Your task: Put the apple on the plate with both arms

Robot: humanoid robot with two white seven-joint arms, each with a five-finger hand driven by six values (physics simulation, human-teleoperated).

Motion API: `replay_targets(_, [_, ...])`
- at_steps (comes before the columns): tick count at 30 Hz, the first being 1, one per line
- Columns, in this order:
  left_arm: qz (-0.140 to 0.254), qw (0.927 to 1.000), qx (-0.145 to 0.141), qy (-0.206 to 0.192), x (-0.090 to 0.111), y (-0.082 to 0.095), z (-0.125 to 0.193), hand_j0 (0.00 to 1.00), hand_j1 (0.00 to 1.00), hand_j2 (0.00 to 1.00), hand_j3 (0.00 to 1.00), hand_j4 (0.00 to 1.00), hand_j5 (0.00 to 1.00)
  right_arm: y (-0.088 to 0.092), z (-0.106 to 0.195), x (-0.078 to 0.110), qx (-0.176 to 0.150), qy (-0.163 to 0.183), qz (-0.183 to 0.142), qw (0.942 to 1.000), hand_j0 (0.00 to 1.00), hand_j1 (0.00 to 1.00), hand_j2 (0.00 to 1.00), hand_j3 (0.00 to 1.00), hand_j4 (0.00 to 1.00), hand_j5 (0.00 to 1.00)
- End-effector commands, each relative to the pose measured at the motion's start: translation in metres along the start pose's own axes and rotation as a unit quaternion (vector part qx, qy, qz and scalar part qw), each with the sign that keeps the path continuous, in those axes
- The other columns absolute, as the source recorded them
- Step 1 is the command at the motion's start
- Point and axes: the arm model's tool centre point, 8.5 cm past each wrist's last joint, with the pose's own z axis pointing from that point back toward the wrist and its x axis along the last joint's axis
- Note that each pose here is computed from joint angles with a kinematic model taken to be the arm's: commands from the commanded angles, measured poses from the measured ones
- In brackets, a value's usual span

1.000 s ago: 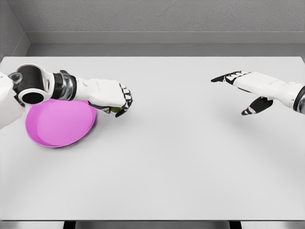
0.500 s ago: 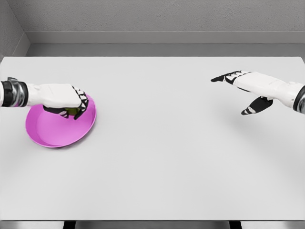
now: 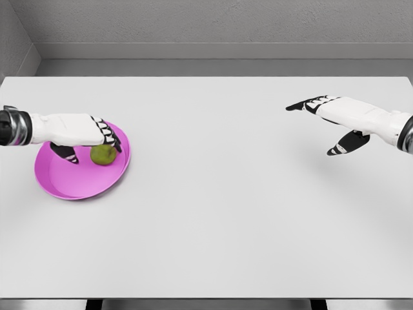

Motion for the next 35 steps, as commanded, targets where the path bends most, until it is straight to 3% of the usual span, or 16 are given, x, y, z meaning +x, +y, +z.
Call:
replay_targets(1, [0.004, 1.0, 0.002, 0.001, -0.001, 0.0, 0.003, 1.0, 1.0, 1.0, 1.0, 1.0, 1.0, -0.001, 0.001, -0.001, -0.002, 0.001, -0.001, 1.0, 1.0, 1.0, 1.0, 1.0, 1.0, 1.0])
replay_targets(3, [0.018, 0.9998, 0.009, -0.002, -0.003, -0.001, 0.008, 1.0, 1.0, 1.0, 1.0, 1.0, 1.0, 0.0, 0.001, -0.001, -0.002, 0.002, -0.002, 1.0, 1.0, 1.0, 1.0, 1.0, 1.0, 1.0])
replay_targets(8, [0.092, 0.9915, 0.078, -0.048, 0.002, 0.013, 0.017, 1.0, 1.0, 1.0, 1.0, 1.0, 1.0, 0.009, 0.009, -0.009, 0.002, 0.014, -0.013, 0.9998, 1.0, 1.0, 1.0, 1.0, 1.0, 1.0])
replay_targets(10, [0.097, 0.9897, 0.089, -0.057, 0.004, 0.018, 0.017, 1.0, 1.0, 1.0, 1.0, 1.0, 1.0, 0.018, 0.029, -0.024, -0.008, 0.041, -0.033, 0.9986, 1.0, 1.0, 1.0, 1.0, 1.0, 1.0])
replay_targets(16, [0.129, 0.9833, 0.112, -0.062, 0.0, 0.017, 0.026, 1.0, 1.0, 1.0, 1.0, 1.0, 1.0, 0.019, 0.031, -0.025, -0.006, 0.044, -0.032, 0.9985, 1.0, 1.0, 1.0, 1.0, 1.0, 1.0])
replay_targets(23, [0.177, 0.9781, 0.109, -0.011, -0.033, -0.01, 0.045, 1.0, 1.0, 1.0, 1.0, 1.0, 1.0, 0.019, 0.03, -0.025, -0.007, 0.043, -0.032, 0.9985, 1.0, 1.0, 1.0, 1.0, 1.0, 1.0])
replay_targets(35, [0.181, 0.9777, 0.105, -0.009, -0.033, -0.015, 0.046, 1.0, 1.0, 1.0, 1.0, 1.0, 1.0, 0.019, 0.03, -0.025, -0.007, 0.043, -0.033, 0.9985, 1.0, 1.0, 1.0, 1.0, 1.0, 1.0])
